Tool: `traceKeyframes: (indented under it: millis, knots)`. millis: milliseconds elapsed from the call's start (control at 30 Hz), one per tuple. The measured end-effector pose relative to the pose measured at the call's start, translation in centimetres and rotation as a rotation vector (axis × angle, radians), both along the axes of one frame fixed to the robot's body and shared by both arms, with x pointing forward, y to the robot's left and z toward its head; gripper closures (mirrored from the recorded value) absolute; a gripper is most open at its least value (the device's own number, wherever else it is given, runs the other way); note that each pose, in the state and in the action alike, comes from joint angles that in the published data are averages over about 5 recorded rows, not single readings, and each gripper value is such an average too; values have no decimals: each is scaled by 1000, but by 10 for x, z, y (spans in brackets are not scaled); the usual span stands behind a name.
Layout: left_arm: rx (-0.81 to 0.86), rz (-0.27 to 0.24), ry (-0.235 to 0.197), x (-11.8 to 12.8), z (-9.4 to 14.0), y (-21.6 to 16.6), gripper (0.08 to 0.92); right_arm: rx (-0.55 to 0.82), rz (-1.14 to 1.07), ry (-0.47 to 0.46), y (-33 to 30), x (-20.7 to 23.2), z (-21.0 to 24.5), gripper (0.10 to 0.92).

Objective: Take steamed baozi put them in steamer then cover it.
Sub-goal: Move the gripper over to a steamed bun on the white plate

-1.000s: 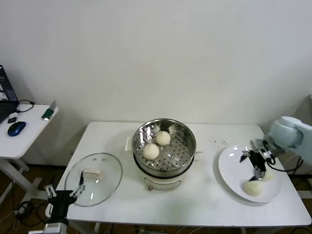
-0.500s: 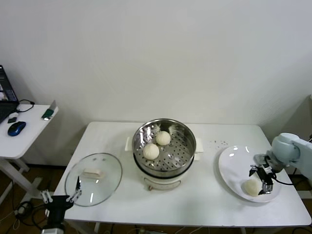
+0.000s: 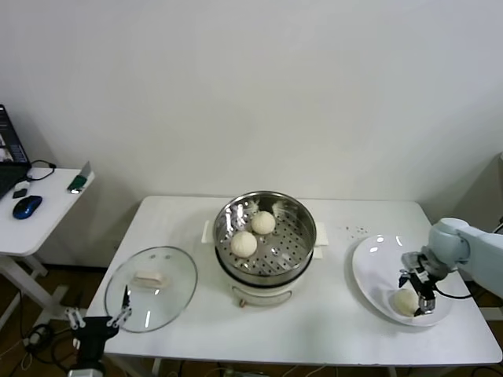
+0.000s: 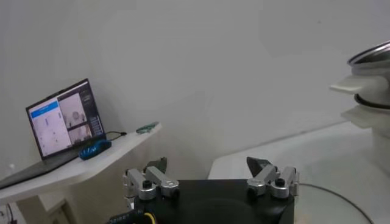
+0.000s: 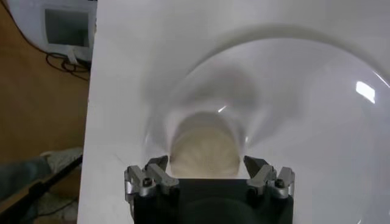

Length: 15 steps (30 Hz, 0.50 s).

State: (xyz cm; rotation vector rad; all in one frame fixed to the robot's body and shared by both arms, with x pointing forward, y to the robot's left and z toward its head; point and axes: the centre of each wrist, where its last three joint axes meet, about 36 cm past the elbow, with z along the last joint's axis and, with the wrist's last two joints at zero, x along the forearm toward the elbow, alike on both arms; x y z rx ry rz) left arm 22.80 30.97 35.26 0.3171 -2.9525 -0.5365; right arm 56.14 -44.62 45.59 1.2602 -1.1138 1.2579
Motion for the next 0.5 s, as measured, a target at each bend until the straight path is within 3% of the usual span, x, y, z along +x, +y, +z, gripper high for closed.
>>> traceKeyframes:
  millis: [300, 500]
  knots:
    - [2, 3, -3, 3, 1, 1, 177, -10, 22, 10, 1, 3, -1, 323]
    - [2, 4, -3, 3, 1, 1, 177, -15, 63, 5, 3, 6, 9, 347]
